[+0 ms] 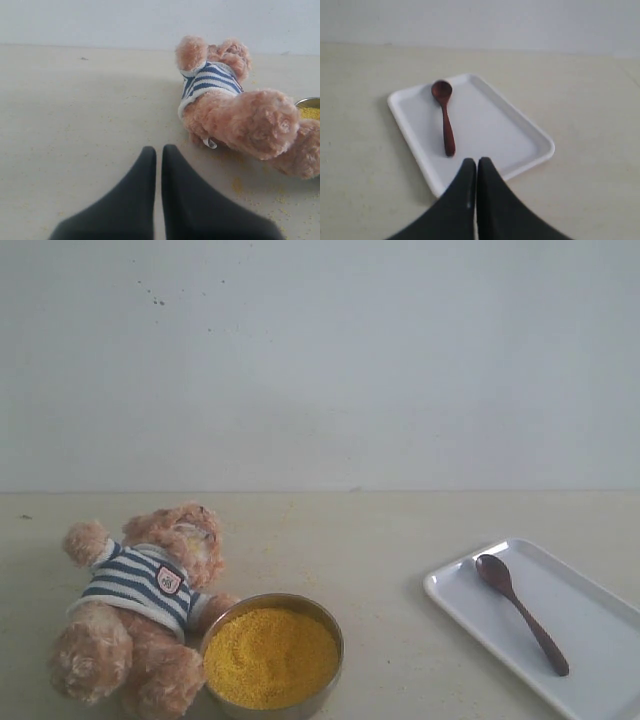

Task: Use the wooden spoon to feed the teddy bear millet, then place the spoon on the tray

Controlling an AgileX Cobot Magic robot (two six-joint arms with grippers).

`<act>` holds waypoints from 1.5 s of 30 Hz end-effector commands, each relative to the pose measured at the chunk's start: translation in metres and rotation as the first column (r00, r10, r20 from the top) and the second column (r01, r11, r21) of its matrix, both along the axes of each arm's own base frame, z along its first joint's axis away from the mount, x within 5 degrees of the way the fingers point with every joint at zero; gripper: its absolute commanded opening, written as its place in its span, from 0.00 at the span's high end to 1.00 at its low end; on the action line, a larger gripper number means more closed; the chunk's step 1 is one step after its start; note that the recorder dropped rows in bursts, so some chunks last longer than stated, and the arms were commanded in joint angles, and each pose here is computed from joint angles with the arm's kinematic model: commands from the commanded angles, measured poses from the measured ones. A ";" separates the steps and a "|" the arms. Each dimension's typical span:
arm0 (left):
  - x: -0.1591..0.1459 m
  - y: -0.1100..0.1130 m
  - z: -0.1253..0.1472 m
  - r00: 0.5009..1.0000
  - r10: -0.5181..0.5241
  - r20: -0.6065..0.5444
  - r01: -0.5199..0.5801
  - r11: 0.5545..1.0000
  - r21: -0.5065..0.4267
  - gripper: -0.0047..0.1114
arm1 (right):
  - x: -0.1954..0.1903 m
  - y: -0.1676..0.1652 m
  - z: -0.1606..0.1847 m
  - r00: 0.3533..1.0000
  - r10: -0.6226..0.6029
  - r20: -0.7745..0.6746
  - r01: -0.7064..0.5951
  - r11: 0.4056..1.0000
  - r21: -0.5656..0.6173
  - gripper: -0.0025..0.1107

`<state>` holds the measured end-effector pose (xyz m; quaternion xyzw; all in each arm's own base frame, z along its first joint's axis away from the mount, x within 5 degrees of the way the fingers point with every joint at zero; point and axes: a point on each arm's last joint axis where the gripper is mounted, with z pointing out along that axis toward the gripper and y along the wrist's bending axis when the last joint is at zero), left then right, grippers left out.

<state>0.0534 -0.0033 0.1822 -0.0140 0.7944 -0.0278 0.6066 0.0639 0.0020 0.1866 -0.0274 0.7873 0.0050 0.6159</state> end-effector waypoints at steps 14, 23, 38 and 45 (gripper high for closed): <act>0.000 0.000 0.000 1.000 -0.003 0.008 0.003 1.000 0.008 0.93 | -0.007 0.001 0.017 0.976 0.008 0.219 -0.013 1.000 0.022 0.98; 0.000 -0.001 0.000 1.000 -0.024 0.008 0.024 1.000 0.008 0.93 | -0.007 0.001 0.017 0.976 0.008 0.219 -0.013 1.000 0.022 0.98; 0.000 -0.001 0.000 1.000 -0.023 0.010 0.022 1.000 0.008 0.93 | -0.007 0.001 0.017 0.976 0.007 0.219 -0.013 1.000 0.024 0.98; 0.000 -0.001 0.000 1.000 -0.023 0.010 0.022 1.000 0.008 0.93 | -0.007 0.001 0.017 0.976 0.006 0.218 -0.014 0.999 0.033 0.98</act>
